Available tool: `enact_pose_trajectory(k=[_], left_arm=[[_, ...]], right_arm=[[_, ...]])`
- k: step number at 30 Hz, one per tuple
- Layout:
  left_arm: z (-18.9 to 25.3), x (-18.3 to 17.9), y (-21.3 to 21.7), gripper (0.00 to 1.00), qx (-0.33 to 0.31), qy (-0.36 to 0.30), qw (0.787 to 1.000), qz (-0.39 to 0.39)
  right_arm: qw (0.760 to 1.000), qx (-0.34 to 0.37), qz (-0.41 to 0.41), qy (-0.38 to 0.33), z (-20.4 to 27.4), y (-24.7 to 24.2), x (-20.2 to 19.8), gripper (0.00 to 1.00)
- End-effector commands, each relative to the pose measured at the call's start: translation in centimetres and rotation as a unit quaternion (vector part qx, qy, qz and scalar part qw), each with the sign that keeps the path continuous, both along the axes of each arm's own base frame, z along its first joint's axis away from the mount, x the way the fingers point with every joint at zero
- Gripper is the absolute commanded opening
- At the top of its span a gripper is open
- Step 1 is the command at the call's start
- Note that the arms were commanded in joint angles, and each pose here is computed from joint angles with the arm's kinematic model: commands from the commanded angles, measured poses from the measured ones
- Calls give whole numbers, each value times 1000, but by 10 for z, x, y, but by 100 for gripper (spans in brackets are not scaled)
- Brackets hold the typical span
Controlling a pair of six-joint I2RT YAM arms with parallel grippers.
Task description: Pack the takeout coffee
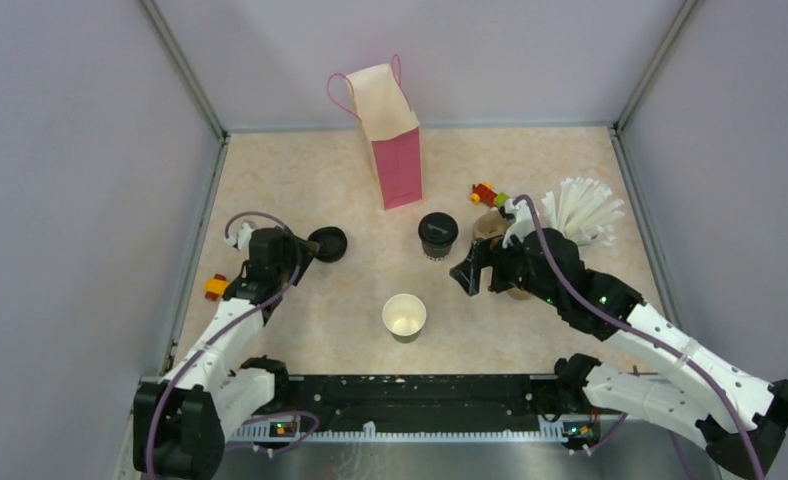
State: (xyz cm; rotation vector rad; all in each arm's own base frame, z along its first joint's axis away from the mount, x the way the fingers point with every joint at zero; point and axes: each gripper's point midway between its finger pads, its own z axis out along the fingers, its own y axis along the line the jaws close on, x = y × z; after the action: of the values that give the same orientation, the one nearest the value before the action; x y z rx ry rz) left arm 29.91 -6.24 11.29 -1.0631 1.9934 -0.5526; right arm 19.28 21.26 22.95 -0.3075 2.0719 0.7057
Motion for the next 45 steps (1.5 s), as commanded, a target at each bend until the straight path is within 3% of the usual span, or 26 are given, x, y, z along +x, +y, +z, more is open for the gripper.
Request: enact_pose_trajectory(k=[1, 14, 30, 34, 37, 45], left_arm=[[0, 14, -2, 58, -40, -26, 999, 8], [-26, 26, -3, 45, -46, -29, 998, -3], [-9, 32, -6, 12, -26, -64, 997, -38], [-10, 31, -4, 11, -19, -61, 997, -35], [-16, 29, -3, 26, -21, -48, 998, -30], [-26, 30, -8, 29, -35, -42, 998, -41]], right_arm=[[1000, 15, 13, -16, 10, 10, 3, 91], [1000, 11, 10, -13, 7, 9, 3, 91], [1000, 6, 16, -7, -3, 16, 6, 91], [1000, 6, 16, -7, -3, 16, 6, 91], [1000, 7, 15, -6, -2, 16, 6, 91], [1000, 7, 14, -8, 0, 16, 7, 91]])
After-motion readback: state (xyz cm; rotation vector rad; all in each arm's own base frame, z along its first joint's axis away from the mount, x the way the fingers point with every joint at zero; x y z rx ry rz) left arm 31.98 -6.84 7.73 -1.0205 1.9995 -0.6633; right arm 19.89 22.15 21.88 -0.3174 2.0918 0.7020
